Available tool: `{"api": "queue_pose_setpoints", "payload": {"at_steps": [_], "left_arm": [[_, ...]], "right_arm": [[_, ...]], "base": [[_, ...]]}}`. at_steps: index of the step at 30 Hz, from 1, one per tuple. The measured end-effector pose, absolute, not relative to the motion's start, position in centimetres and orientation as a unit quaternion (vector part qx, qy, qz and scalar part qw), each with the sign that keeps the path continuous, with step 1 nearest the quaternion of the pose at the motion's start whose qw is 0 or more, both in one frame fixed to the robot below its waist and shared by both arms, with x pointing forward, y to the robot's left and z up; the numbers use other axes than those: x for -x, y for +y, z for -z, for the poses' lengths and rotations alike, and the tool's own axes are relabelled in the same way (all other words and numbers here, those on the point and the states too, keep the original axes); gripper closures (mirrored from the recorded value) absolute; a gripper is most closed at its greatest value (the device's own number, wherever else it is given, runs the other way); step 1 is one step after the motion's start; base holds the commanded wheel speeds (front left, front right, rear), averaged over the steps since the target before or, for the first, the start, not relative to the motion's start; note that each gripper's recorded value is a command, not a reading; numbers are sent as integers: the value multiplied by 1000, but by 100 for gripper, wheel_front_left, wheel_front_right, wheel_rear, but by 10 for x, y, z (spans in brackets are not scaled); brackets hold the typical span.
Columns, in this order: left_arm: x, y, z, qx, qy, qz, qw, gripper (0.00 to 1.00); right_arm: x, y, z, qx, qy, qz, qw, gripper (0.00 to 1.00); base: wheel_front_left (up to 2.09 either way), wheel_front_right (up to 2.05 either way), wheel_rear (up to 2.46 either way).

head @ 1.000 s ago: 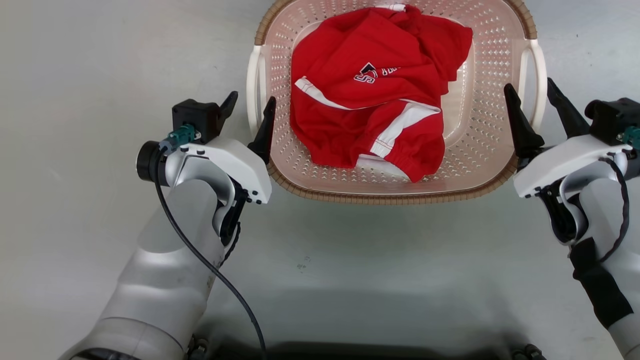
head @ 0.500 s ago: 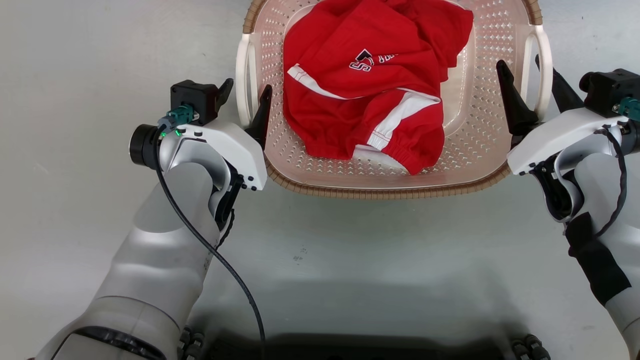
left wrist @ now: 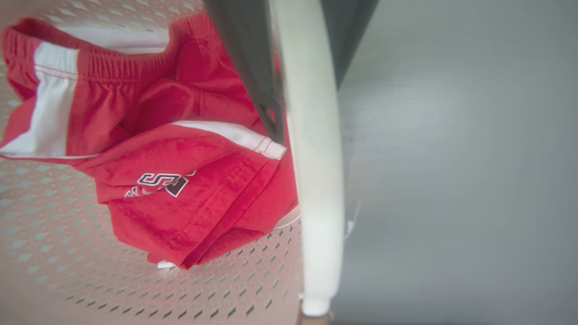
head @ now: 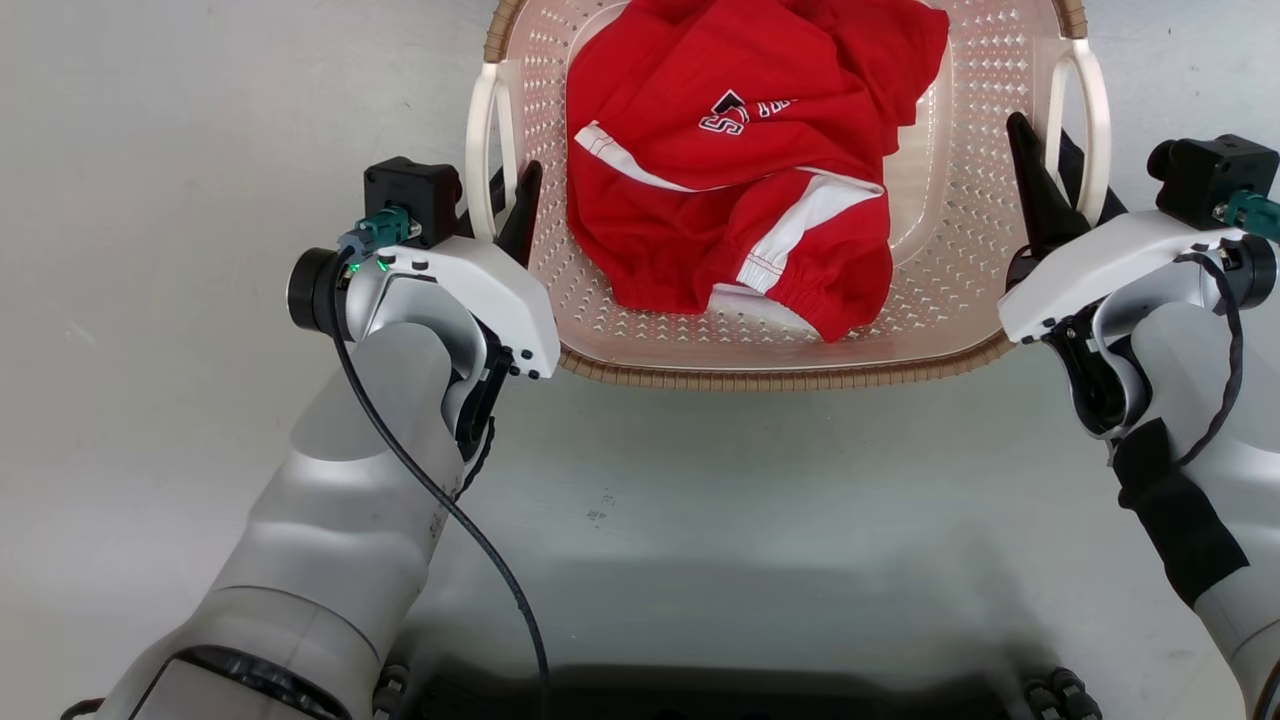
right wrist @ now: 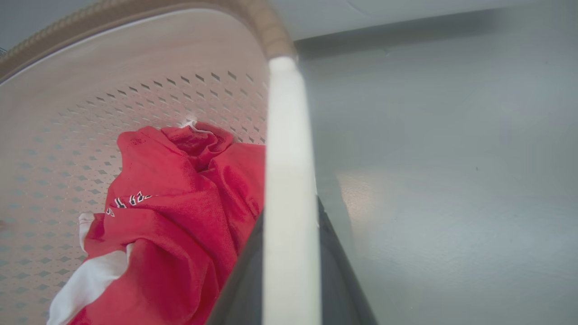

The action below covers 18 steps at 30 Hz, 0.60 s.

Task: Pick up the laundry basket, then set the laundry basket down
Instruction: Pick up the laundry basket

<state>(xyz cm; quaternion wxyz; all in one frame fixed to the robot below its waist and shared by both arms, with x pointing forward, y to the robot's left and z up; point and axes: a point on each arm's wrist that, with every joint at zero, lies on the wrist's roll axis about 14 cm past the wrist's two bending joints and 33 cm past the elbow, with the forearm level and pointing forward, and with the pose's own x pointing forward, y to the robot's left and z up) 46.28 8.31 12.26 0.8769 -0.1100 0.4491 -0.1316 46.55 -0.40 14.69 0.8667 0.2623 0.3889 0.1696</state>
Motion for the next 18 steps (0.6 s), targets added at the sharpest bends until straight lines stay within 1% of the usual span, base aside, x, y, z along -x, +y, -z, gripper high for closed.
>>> {"api": "queue_pose_setpoints", "payload": {"at_steps": [13, 18], "left_arm": [[-460, 83, -124, 113, 458, 128, 872, 100], [-454, 82, -125, 109, 470, 129, 866, 100]], "right_arm": [[-465, 0, -147, -251, 401, -178, 863, 100], [-457, 1, -145, -240, 416, -182, 858, 100]], "base": [[0, 0, 0], [0, 0, 0]]}}
